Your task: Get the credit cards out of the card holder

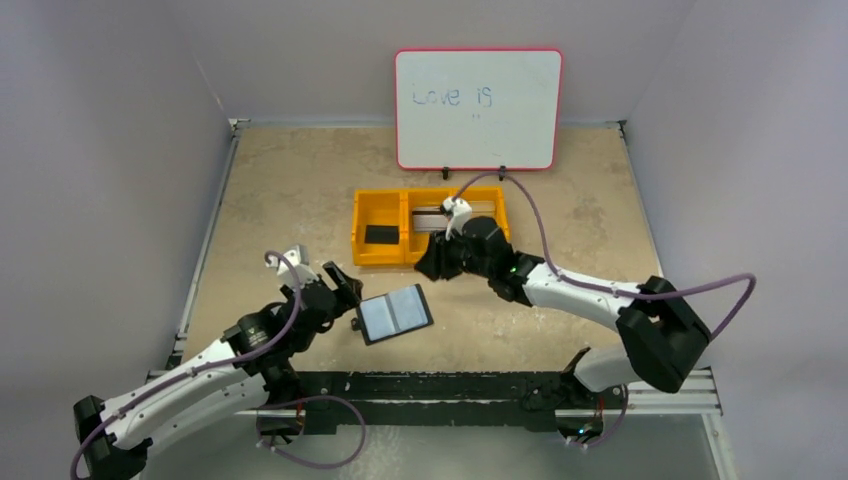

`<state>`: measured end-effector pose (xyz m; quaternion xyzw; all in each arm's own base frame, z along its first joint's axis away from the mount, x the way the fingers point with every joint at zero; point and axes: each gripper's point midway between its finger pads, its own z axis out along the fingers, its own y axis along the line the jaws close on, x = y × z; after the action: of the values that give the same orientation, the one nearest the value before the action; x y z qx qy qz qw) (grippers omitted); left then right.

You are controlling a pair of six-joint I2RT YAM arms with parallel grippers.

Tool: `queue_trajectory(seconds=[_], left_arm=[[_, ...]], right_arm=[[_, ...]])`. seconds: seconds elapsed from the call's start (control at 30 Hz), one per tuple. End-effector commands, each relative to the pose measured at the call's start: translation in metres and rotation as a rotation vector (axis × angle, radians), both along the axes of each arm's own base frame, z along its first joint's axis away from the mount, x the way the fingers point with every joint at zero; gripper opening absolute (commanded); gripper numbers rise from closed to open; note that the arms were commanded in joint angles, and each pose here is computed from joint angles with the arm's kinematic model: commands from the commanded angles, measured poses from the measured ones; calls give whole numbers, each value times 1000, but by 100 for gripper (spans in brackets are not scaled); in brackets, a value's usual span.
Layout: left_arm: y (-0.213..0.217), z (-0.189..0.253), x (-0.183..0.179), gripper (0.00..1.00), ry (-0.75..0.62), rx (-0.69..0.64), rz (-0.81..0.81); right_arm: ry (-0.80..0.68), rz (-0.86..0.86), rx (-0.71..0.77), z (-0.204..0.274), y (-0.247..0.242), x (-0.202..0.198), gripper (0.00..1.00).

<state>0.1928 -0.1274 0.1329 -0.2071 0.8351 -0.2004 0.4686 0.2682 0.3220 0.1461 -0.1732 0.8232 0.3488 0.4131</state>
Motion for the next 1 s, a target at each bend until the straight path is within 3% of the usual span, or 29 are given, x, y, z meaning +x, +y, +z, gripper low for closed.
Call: queue_trajectory(seconds=[0.0, 0.37, 0.67, 0.8, 0.97], left_arm=[[-2, -36, -10, 76, 107, -37, 37], [-16, -70, -24, 74, 222, -66, -16], [-14, -88, -33, 69, 299, 24, -46], [-15, -97, -35, 62, 328, 53, -61], [-16, -102, -34, 44, 340, 81, -69]], right_arm=[[272, 84, 161, -16, 26, -52, 43], [390, 80, 26, -70, 35, -77, 43], [416, 31, -62, -94, 28, -73, 44], [427, 39, -94, -101, 30, -72, 44], [350, -31, -118, -86, 24, -62, 45]])
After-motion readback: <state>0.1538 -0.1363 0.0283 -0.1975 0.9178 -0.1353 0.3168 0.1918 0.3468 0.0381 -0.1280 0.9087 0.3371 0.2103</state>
